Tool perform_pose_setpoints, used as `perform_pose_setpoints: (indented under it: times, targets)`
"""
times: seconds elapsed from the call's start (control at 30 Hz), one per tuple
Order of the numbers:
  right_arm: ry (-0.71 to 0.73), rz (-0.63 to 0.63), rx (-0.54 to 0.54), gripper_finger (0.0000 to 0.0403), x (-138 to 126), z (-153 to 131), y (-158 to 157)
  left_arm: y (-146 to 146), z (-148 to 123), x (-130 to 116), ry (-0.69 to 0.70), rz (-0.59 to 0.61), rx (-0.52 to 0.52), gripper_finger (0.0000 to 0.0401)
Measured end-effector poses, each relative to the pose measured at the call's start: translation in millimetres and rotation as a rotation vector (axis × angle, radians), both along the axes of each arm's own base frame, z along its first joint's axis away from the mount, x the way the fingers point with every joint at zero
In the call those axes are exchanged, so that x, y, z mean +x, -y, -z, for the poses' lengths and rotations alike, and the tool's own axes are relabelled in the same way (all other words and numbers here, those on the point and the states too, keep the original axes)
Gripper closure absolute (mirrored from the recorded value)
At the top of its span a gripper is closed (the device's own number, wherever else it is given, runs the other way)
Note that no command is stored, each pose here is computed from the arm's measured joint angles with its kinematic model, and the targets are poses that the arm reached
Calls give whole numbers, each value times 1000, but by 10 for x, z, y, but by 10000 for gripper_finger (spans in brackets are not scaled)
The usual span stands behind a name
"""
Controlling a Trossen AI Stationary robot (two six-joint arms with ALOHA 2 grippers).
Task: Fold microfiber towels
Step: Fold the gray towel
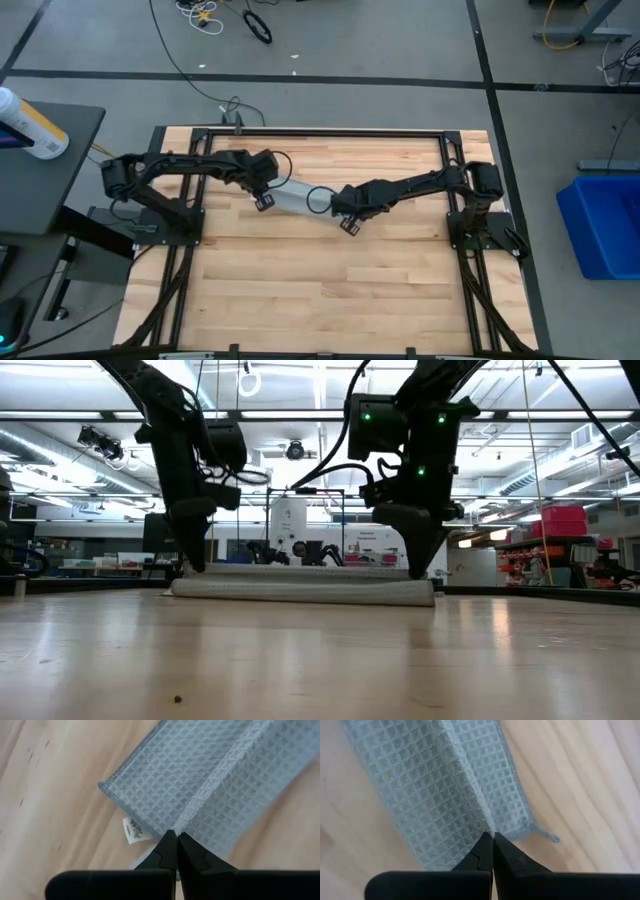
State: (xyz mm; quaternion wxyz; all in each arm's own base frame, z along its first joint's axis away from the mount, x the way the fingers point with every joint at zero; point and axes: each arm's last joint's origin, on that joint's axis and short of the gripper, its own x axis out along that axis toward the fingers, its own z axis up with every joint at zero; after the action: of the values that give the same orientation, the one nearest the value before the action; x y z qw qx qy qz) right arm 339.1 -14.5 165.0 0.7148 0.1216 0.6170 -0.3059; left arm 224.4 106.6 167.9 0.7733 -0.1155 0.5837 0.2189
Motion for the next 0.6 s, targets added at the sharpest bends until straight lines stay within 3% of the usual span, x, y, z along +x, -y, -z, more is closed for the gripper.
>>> perform_pose_setpoints:
  times: [0.2,0.4,0.6]
  targets:
    - [-3,30,2,403,-10,2,168,-102,66,112,-49,41,17,399]
    - [-14,46,1,403,-26,7,241,-262,-145,238,-43,74,119,399]
    - [13,53,5,403,-17,38,237,-449,-168,136,-34,52,76,399]
